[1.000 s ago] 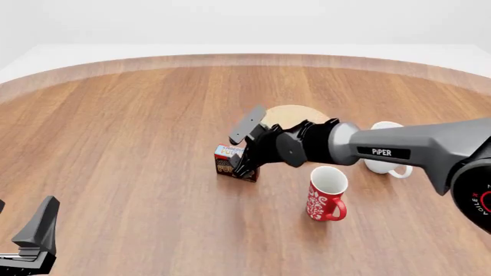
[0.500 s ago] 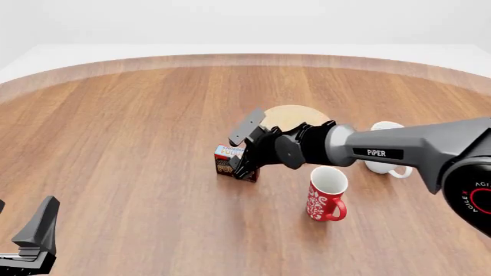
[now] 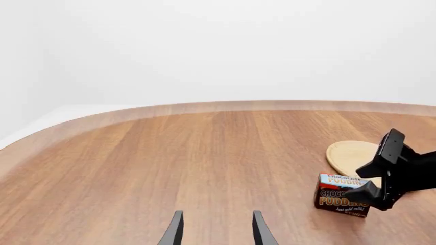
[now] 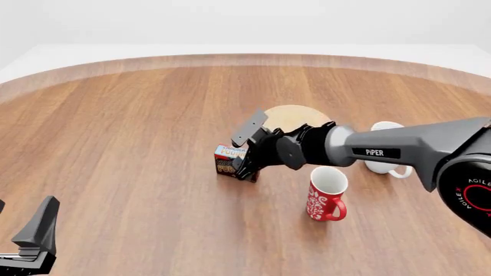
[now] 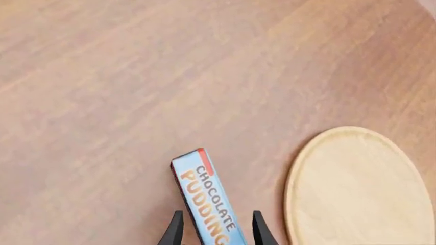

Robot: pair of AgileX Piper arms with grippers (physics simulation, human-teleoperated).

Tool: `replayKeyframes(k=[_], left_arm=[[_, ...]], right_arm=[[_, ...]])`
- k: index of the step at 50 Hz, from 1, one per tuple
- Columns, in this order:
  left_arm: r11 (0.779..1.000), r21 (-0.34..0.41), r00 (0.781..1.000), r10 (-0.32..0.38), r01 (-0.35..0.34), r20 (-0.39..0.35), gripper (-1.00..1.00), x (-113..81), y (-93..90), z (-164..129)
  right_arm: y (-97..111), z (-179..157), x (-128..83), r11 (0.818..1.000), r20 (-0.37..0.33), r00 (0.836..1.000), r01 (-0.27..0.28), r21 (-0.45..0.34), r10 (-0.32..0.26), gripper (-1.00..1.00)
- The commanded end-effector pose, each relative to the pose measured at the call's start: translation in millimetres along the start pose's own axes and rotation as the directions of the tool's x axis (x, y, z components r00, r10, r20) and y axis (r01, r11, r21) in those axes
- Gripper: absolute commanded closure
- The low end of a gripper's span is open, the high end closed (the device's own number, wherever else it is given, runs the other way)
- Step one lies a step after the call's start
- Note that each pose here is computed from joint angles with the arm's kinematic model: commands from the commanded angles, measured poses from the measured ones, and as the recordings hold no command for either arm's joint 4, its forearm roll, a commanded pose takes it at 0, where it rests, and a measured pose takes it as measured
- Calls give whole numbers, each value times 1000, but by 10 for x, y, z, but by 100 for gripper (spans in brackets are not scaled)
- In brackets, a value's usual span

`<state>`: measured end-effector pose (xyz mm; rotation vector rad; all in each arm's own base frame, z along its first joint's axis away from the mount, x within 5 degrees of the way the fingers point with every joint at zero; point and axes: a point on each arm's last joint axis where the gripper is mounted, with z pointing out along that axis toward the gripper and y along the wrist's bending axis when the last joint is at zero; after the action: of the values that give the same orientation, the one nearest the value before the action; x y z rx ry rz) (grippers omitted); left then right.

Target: Put the chocolate pudding to the left of the plate.

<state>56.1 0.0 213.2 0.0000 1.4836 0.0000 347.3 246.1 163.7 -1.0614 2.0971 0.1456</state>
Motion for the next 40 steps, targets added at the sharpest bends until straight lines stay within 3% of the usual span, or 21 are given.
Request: replayKeyframes(k=[1, 13, 14, 23, 40], left_arm=[[1000, 0, 1000, 0, 0, 0, -100, 0, 0, 0], [1000, 0, 1000, 0, 0, 0, -100, 0, 0, 0], [1000, 0, 1000, 0, 0, 0, -100, 0, 0, 0], [1000, 0, 1000, 0, 0, 0, -100, 0, 0, 0], [1000, 0, 1000, 0, 0, 0, -100, 0, 0, 0]], right_arm=[[-4, 34, 34, 1000, -4, 1000, -5, 1, 5, -100], [38, 57, 50, 1000, -4, 1000, -9, -5, 9, -100], [40, 57, 50, 1000, -4, 1000, -10, -5, 10, 100], [177, -18, 52, 1000, 3, 1000, -13, -26, 13, 100], [226, -409, -102, 999, 38, 999, -3, -35, 4, 100]])
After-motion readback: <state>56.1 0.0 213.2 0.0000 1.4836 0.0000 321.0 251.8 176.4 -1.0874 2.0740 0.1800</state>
